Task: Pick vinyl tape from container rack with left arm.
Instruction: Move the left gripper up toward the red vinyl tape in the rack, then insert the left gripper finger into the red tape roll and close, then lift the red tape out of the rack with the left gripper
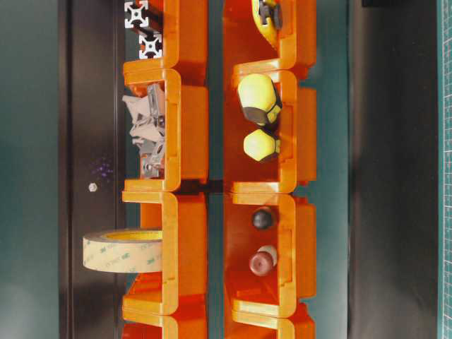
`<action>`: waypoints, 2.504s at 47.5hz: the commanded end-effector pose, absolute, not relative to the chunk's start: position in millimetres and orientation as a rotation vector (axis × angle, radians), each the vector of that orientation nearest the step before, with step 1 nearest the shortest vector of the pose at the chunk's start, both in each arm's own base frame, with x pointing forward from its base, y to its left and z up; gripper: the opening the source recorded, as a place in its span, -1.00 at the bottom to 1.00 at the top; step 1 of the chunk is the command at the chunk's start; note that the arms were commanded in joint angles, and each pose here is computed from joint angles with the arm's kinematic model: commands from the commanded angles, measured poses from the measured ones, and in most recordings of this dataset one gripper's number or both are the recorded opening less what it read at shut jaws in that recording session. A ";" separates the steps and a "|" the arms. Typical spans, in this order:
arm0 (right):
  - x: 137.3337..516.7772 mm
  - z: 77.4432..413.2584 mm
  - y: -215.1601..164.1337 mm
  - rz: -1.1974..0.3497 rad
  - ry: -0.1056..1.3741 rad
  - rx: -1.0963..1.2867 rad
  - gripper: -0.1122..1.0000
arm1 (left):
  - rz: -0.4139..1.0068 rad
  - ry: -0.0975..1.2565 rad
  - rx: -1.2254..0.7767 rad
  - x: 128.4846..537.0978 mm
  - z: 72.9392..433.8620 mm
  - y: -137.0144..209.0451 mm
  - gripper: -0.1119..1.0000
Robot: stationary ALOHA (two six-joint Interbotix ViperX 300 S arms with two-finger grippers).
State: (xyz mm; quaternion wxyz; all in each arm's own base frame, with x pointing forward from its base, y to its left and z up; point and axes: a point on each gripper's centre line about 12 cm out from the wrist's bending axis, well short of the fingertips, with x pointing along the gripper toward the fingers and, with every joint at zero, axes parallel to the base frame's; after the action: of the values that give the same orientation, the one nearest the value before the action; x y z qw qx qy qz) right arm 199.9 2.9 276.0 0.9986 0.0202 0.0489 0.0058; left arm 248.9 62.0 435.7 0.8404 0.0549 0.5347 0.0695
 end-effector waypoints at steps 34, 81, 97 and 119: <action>201.8 282.6 14.9 0.071 0.084 0.041 -0.78 | 0.172 1.220 0.084 267.4 387.4 78.8 0.73; 200.4 282.7 27.2 0.132 0.076 0.039 -0.78 | 0.189 1.169 0.092 266.8 389.9 84.3 -0.44; 200.5 283.3 27.2 0.132 0.071 0.039 -0.78 | 0.202 1.036 0.110 256.7 466.1 76.1 -0.44; 200.0 285.2 27.5 0.134 0.058 0.040 -0.78 | -0.145 1.003 0.233 286.8 495.0 -44.7 -0.44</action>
State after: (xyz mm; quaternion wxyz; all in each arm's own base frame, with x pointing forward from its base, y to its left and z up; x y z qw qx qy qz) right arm 198.2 26.7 277.4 0.9967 0.0177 0.0439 0.0654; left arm 282.0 -26.3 493.4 0.8615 0.1092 0.4932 -0.0506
